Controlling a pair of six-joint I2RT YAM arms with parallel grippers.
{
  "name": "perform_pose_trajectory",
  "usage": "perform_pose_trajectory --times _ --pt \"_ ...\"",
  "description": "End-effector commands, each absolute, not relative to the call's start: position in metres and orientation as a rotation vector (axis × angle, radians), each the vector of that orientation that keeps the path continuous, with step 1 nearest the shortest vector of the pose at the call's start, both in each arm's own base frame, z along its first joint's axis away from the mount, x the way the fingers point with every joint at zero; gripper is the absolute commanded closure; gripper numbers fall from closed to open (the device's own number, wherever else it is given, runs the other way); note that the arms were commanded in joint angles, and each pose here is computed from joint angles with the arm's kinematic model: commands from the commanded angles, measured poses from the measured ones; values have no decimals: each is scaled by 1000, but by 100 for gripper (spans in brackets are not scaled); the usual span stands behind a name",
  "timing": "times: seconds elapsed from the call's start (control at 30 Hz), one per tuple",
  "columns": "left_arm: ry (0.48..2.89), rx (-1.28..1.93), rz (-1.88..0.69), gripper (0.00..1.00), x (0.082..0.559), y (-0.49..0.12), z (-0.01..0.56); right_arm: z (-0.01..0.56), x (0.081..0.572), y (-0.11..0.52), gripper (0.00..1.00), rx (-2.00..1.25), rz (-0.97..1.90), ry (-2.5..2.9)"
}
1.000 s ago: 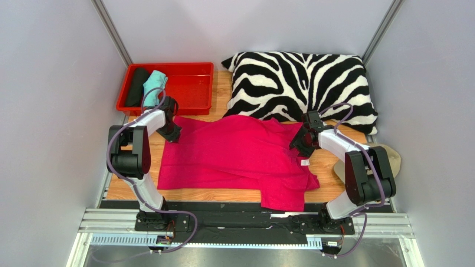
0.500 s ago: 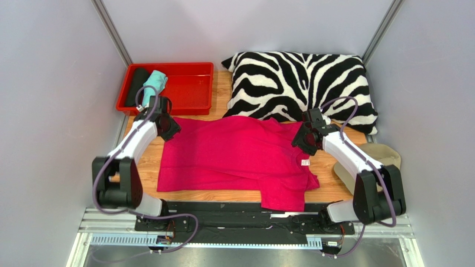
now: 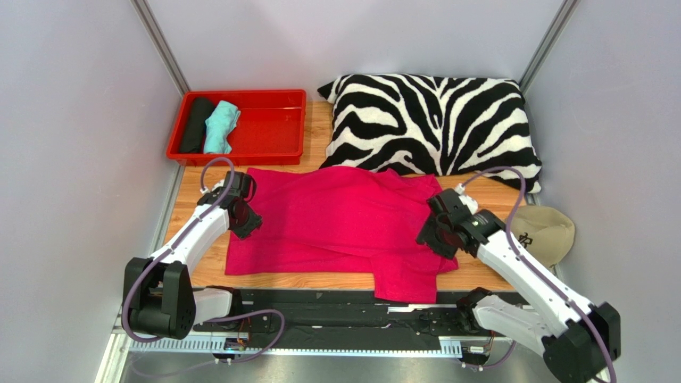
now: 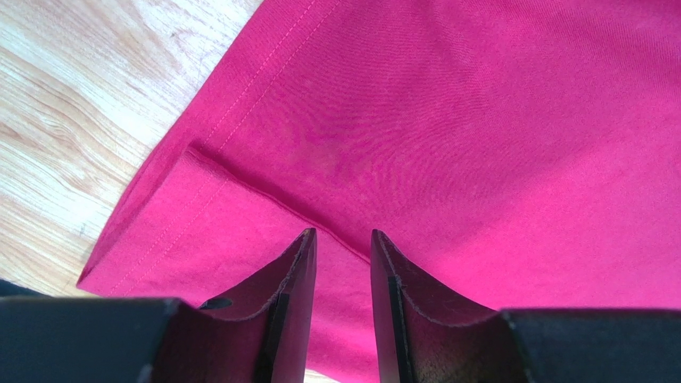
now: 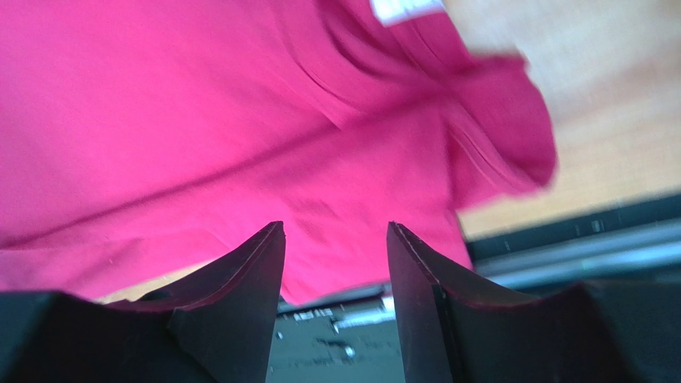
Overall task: Roll the t-shirts
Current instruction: Flatten out the T-shirt at the center of the board, then pick up the T-shirt from the center of the board.
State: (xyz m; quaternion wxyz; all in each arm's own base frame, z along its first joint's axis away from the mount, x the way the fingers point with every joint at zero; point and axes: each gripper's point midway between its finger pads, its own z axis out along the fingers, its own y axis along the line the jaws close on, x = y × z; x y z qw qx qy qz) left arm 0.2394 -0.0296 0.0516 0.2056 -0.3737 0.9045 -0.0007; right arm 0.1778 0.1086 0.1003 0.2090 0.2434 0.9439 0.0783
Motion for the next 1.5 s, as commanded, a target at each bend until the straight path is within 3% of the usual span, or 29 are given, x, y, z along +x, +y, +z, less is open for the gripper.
perform_pose_trajectory --times 0.0,0.3,0.97,1.07,1.1,1.17,1.47 --pt "2452 -1084 -56 60 249 -31 64 92 131 93 46 896 192 2686" --pt "2458 -1088 -109 60 255 -38 67 60 87 113 48 869 328 2850" --pt "2429 -1081 -87 59 257 -32 80 10 92 127 48 903 254 2763" --pt "2431 -1079 -80 59 256 -31 80 11 99 128 59 902 254 2733" --pt "2430 -1083 -76 59 256 -30 80 13 101 128 73 894 258 2724" --pt "2424 -1082 -60 59 255 -27 81 24 107 132 87 874 278 2709" --pt "2400 -1122 61 59 251 -11 82 65 118 142 100 709 319 2710"
